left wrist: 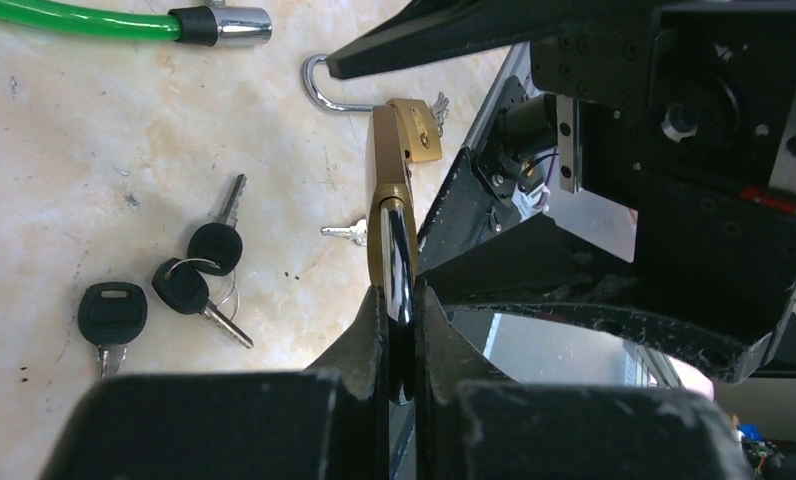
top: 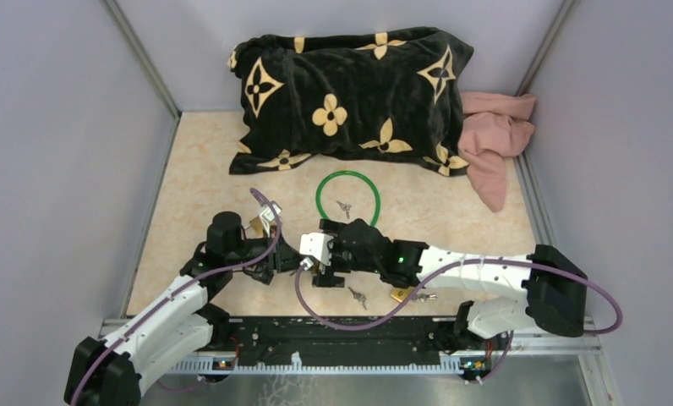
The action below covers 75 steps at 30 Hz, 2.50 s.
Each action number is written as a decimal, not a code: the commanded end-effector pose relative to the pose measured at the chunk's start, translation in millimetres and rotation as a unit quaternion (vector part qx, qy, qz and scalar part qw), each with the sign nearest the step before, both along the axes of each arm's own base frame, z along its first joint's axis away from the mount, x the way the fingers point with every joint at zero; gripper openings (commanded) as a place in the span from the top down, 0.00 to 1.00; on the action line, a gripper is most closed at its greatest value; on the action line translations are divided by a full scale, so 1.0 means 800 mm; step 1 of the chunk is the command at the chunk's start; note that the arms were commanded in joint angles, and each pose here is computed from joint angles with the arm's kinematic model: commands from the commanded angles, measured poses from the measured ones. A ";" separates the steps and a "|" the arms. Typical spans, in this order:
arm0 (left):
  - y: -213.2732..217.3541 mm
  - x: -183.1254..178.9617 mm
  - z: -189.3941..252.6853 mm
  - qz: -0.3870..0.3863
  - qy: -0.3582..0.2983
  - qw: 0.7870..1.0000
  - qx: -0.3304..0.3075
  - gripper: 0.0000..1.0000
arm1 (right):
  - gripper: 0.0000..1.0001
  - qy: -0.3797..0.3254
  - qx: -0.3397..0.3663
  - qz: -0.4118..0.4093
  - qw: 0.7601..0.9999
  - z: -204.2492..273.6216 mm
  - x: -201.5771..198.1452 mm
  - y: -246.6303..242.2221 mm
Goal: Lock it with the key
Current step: Place the lock at the center of the board, then pick up the lock from the center of the board.
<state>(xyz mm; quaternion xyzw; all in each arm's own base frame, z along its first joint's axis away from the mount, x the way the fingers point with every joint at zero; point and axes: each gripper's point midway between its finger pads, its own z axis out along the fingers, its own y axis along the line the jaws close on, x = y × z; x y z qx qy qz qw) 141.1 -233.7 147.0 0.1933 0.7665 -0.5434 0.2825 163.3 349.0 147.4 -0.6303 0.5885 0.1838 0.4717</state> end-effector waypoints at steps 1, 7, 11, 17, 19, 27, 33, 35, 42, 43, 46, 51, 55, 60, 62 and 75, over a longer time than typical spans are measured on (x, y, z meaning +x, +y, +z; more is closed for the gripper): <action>-0.009 0.002 0.049 -0.023 -0.062 0.997 -0.045 1.00 | 0.02 -0.035 0.035 0.019 0.999 0.035 0.009 0.029; -0.009 0.004 0.049 -0.021 -0.063 0.997 -0.045 1.00 | 0.02 -0.019 0.015 0.048 0.999 0.005 -0.011 0.036; -0.009 0.003 0.049 -0.022 -0.062 0.997 -0.045 1.00 | 0.03 -0.022 0.020 0.028 0.999 0.004 -0.005 0.036; -0.009 0.003 0.050 -0.022 -0.062 0.997 -0.047 1.00 | 0.60 -0.023 0.010 -0.023 0.999 0.000 0.012 0.027; -0.009 0.001 0.051 -0.024 -0.063 0.996 -0.051 1.00 | 0.72 -0.017 0.006 -0.034 0.999 -0.003 0.014 0.025; -0.001 0.019 0.047 0.029 -0.064 0.997 -0.035 0.06 | 1.00 0.065 0.008 -0.060 0.996 -0.009 -0.007 0.012; 0.025 0.059 0.053 0.124 -0.109 0.986 -0.001 0.01 | 1.00 0.227 -0.049 -0.035 0.972 -0.064 -0.075 -0.007; 0.041 0.077 0.052 0.172 -0.112 0.979 0.013 0.01 | 1.00 0.271 -0.068 -0.033 0.960 -0.083 -0.094 -0.012; 0.068 0.098 0.046 0.233 -0.102 0.967 0.018 0.01 | 1.00 0.297 -0.125 -0.068 0.944 -0.123 -0.103 0.001; 0.068 0.097 0.047 0.231 -0.102 0.967 0.016 0.01 | 0.99 0.294 -0.140 -0.080 0.942 -0.131 -0.099 0.000; 0.068 0.096 0.049 0.228 -0.105 0.968 0.013 0.01 | 0.90 0.293 -0.168 -0.101 0.936 -0.143 -0.094 0.000; 0.068 0.095 0.051 0.226 -0.109 0.968 0.011 0.01 | 0.57 0.294 -0.170 -0.109 0.934 -0.129 -0.093 0.003; 0.066 0.094 0.053 0.220 -0.114 0.969 0.006 0.01 | 0.20 0.269 -0.133 -0.116 0.947 -0.093 -0.084 0.002; 0.065 0.092 0.057 0.215 -0.121 0.969 0.002 0.01 | 0.06 0.244 -0.091 -0.136 0.956 -0.045 -0.074 -0.015; 0.064 0.091 0.059 0.213 -0.125 0.969 -0.001 0.01 | 0.02 0.237 -0.075 -0.157 0.956 -0.029 -0.069 -0.027; 0.060 0.081 0.069 0.200 -0.137 0.970 -0.024 0.01 | 0.13 0.372 0.044 -0.680 0.630 -0.063 -0.063 -0.236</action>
